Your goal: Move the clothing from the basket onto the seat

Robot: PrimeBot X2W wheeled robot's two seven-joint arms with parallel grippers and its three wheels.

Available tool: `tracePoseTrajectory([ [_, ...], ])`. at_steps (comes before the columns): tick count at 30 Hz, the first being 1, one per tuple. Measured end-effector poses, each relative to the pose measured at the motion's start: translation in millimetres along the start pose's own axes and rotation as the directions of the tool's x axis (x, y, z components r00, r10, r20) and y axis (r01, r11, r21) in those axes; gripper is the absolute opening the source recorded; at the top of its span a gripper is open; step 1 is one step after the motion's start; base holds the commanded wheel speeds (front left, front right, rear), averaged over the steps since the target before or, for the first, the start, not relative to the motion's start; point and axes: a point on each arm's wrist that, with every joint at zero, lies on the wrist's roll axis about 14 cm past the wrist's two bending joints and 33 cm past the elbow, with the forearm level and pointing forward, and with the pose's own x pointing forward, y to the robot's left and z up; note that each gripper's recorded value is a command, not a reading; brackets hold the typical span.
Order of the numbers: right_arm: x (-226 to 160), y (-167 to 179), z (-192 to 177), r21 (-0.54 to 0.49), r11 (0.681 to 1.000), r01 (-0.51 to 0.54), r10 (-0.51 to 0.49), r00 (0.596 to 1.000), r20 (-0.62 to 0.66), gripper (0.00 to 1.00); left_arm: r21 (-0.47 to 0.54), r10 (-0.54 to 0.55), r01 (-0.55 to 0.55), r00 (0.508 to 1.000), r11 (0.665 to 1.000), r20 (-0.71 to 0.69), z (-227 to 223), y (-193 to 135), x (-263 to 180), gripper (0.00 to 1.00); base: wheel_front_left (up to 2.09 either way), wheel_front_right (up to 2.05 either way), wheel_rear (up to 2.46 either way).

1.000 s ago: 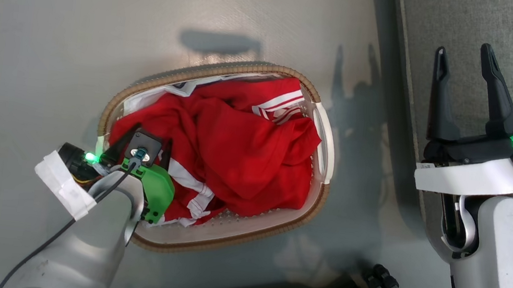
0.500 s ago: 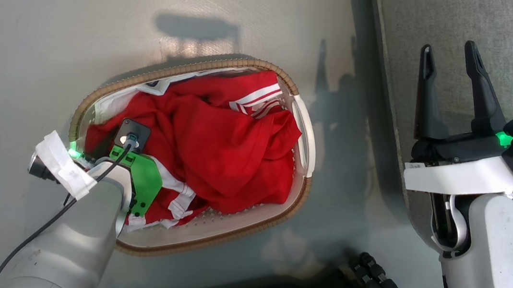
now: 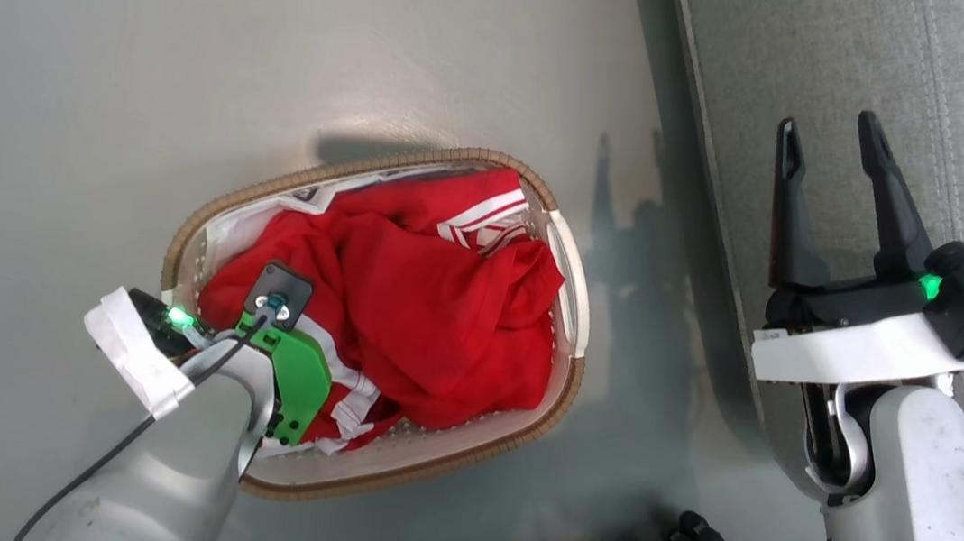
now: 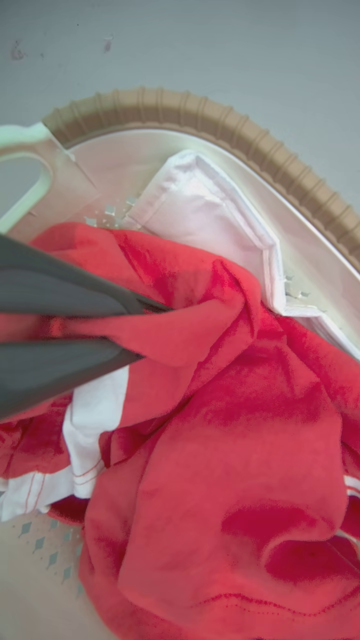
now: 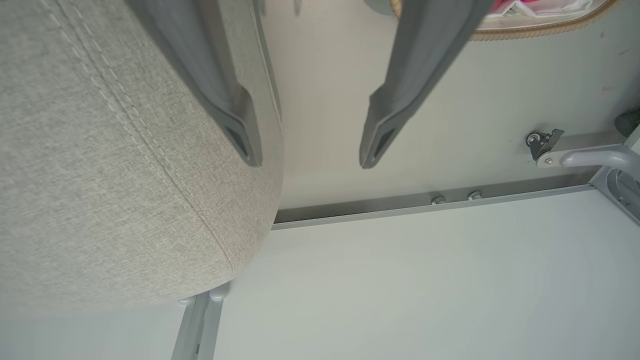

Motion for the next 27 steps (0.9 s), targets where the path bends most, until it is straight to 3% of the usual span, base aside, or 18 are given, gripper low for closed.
tracePoseTrajectory([
  [12,-31.2,11.1,29.9,-0.019,1.000,-0.017,0.018,0.999,0.034,1.00,0.009,0.007,-0.010,0.976,1.000,0.216,58.8,-12.5,-47.0,0.00,0.00,0.00,0.00],
  [19,-54.6,17.7,55.1,-0.040,0.999,-0.027,0.030,0.996,0.080,1.00,0.038,-0.005,-0.012,0.914,0.999,0.406,116.1,-26.3,-90.3,0.00,0.00,0.00,0.00],
  [27,-85.8,29.3,81.5,-0.047,0.998,-0.050,0.056,0.989,0.139,1.00,0.145,-0.015,-0.090,0.799,0.985,0.601,180.2,-28.8,-156.4,0.00,0.00,0.00,0.00],
])
